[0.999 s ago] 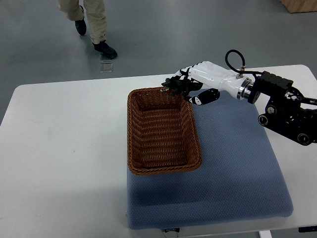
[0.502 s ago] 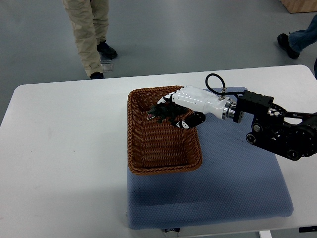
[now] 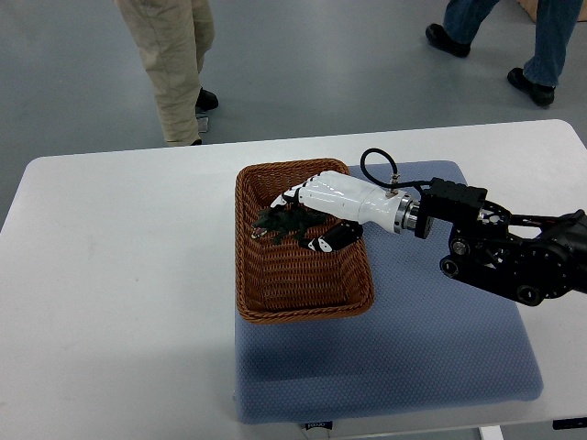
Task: Place crocodile in brown basket with right hand
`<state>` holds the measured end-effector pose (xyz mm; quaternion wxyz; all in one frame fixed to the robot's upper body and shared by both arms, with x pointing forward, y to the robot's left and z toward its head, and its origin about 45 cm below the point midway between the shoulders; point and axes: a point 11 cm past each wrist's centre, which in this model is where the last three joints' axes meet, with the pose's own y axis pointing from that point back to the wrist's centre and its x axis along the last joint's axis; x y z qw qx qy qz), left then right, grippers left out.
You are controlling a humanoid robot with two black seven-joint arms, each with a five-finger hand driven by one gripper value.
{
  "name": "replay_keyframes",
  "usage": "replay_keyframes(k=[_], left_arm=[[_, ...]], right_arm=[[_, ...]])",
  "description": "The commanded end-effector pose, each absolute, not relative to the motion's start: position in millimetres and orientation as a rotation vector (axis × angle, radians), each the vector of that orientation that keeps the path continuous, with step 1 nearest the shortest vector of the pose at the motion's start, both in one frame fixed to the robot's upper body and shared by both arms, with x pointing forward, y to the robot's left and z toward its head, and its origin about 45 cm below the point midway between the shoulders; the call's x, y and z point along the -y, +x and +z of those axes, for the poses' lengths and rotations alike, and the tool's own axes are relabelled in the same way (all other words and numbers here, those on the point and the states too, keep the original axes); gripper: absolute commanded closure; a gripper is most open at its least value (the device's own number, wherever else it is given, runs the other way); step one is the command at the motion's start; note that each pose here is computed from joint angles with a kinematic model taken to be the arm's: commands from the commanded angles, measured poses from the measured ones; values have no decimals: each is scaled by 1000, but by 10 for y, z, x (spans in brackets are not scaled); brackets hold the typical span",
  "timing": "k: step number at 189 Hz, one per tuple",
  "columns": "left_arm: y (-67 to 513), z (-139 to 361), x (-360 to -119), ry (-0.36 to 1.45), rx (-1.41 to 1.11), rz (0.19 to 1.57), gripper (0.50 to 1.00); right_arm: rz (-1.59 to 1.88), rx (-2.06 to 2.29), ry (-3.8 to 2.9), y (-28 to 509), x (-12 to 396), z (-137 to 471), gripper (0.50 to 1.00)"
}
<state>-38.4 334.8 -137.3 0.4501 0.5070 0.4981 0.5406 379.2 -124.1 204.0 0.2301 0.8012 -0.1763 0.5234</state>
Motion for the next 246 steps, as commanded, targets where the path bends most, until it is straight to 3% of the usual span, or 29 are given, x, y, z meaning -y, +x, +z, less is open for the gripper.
replay_keyframes(k=[1,43,103,161,246], left_arm=[[-383,-1373,-3350,1254,-1231,1337,500],[-383,-1373,-3350,1254,-1231,1337,500],[-383,-1373,-3350,1254,-1231,1337,500],[-383,-1373,-3350,1254,-1231,1337,500],[-383,-1374,-3345,1253,-1232,1336,500]], right_arm=[[1442,485,2201,3798,1245,2043,673],[1438,492,2186,3823,1309,2046,587],[1393,711,2161,4101,1597,2322,585],[914,1166,2304,4525,2312,2636,587],[-121,1960,2264,4703,3455,2089,585]])
